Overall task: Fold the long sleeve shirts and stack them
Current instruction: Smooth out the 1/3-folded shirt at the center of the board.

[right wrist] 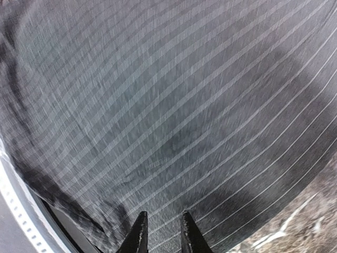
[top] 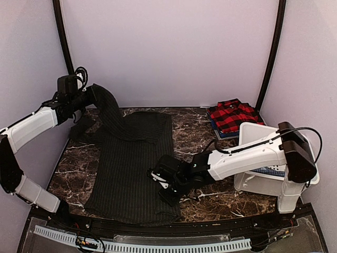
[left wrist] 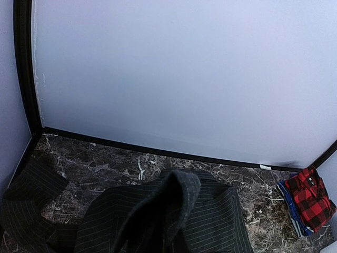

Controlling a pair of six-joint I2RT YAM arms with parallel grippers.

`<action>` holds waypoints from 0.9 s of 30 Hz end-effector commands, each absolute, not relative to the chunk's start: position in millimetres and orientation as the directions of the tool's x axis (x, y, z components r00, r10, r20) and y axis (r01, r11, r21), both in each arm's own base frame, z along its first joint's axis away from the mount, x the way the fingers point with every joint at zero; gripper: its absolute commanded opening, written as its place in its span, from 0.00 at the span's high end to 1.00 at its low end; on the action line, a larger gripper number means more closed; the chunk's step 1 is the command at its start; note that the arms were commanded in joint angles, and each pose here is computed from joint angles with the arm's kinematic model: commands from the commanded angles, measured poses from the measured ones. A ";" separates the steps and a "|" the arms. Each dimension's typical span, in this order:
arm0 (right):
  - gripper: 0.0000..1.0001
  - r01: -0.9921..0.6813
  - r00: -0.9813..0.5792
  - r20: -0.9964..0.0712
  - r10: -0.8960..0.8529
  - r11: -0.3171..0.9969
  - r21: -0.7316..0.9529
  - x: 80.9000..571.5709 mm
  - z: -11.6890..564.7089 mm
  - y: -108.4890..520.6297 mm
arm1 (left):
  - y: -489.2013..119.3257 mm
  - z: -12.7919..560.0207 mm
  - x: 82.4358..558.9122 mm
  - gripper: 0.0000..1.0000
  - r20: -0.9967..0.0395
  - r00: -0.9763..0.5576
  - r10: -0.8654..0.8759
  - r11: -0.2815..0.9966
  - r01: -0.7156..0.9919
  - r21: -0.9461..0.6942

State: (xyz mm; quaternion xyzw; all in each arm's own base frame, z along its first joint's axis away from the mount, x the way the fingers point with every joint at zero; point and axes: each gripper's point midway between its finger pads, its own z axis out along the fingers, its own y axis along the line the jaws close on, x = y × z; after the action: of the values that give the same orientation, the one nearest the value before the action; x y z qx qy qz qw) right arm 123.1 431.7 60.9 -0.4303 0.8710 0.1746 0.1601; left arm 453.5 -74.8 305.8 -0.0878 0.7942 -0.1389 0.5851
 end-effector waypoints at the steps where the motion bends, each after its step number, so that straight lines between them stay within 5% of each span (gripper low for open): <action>1: 0.80 -0.821 -0.560 -0.431 -0.708 0.546 0.170 109.0 51.9 429.9 | -79.2 331.2 443.0 1.00 -0.913 -0.253 -0.320 0.933 0.083 -0.350; 10: 0.76 -0.846 -0.533 -0.385 -0.753 0.458 0.273 69.1 33.1 426.2 | -107.0 324.8 425.7 1.00 -0.868 -0.344 -0.359 0.876 0.196 -0.441; 15: 0.76 -0.845 -0.535 -0.462 -0.708 0.449 0.292 78.3 68.5 434.1 | -133.6 310.8 396.1 1.00 -0.846 -0.417 -0.331 0.844 0.269 -0.463; 27: 0.54 -0.604 -0.546 -0.796 -0.261 0.781 0.159 259.5 210.1 380.3 | -227.3 249.0 304.8 1.00 -0.783 -0.609 -0.123 0.719 0.489 -0.493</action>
State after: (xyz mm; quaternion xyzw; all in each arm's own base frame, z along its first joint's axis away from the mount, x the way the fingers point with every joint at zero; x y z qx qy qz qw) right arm 197.2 404.5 183.2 -0.3327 0.8511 0.2498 0.3201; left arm 329.8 -208.4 274.6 0.0810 0.8088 -0.3368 0.4752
